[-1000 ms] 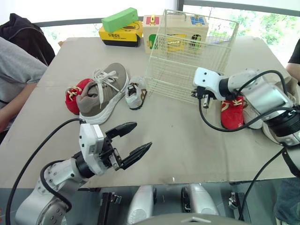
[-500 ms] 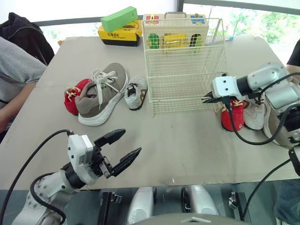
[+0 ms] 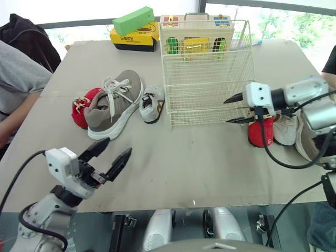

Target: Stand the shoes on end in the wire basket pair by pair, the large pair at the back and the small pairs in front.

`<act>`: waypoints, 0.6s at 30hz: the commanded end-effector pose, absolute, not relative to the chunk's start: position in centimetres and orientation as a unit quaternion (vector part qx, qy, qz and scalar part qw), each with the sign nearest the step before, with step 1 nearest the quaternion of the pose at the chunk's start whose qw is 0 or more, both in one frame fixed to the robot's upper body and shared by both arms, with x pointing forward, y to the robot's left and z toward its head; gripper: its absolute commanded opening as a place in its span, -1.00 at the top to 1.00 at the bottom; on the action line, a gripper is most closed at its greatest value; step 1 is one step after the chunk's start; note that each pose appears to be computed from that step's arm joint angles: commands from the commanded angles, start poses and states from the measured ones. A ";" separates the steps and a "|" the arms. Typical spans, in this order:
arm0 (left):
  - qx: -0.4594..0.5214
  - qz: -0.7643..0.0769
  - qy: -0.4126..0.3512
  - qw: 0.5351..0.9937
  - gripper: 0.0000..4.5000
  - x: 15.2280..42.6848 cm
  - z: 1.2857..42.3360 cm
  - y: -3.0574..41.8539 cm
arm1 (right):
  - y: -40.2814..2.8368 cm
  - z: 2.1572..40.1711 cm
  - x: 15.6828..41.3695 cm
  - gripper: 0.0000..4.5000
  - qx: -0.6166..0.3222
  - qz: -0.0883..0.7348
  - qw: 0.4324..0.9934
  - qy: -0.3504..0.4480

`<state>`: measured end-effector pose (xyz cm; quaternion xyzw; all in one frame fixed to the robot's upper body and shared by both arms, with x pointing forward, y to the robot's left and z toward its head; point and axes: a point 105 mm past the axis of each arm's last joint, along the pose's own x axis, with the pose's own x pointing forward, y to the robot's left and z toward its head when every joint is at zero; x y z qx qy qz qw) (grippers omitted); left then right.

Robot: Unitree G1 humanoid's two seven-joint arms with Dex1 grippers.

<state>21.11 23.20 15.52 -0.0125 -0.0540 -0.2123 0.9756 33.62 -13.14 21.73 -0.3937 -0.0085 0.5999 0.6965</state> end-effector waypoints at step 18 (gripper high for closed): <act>0.074 -0.055 0.052 0.994 -1.00 31.1 17.5 29.4 | -8.0 24.4 22.6 -0.98 -0.148 0.579 0.786 -0.157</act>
